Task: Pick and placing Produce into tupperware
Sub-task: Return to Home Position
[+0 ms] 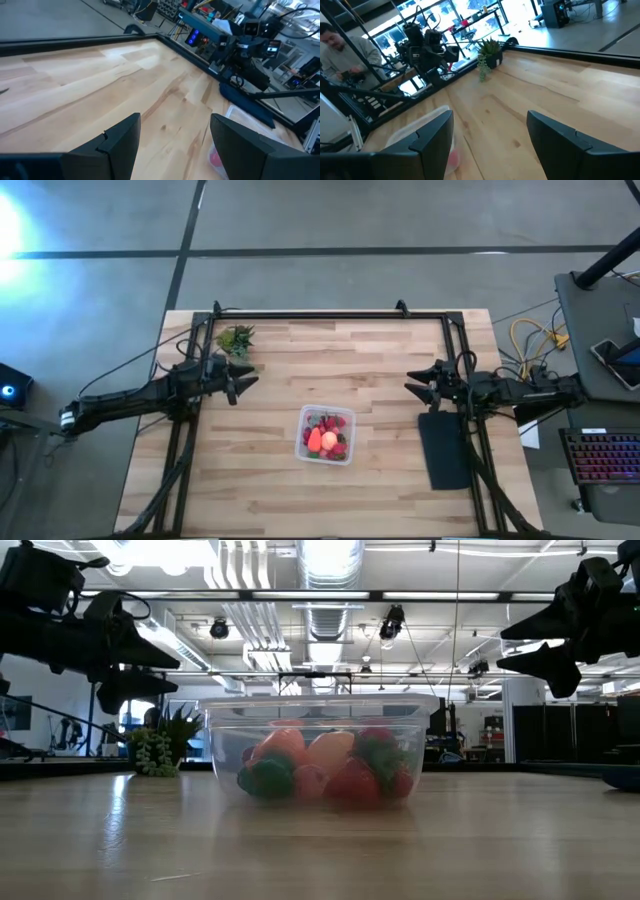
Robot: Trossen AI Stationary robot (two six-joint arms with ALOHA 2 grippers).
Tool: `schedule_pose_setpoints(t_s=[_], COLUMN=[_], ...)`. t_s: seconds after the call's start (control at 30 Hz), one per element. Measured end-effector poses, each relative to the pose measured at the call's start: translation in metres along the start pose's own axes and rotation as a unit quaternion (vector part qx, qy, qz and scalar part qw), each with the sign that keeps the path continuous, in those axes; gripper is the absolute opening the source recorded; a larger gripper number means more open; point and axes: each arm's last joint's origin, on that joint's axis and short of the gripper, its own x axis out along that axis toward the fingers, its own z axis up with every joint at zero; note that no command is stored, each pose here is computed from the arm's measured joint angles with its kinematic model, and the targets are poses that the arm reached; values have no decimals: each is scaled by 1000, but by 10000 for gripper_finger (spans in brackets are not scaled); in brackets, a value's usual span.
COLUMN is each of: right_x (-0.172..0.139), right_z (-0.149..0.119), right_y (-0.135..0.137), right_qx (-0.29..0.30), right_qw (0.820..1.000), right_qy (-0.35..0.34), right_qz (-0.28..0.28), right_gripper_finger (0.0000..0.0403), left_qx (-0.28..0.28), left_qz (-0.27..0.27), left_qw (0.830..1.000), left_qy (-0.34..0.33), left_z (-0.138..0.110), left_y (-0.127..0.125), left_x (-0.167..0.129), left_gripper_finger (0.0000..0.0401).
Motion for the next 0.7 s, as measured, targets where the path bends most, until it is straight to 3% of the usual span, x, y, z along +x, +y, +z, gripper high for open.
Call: schedule_pose_setpoints(t_s=[0.7], right_x=[0], right_z=[0], right_y=[0], right_qx=[0], right_qw=[1000], right_qy=[0], right_qz=[0], right_gripper_finger=[244], left_qx=[0], left_qz=[-1], left_qw=[1000], left_qy=[-2], left_z=[-1], left_y=[1], left_x=[1], left_gripper_finger=[226])
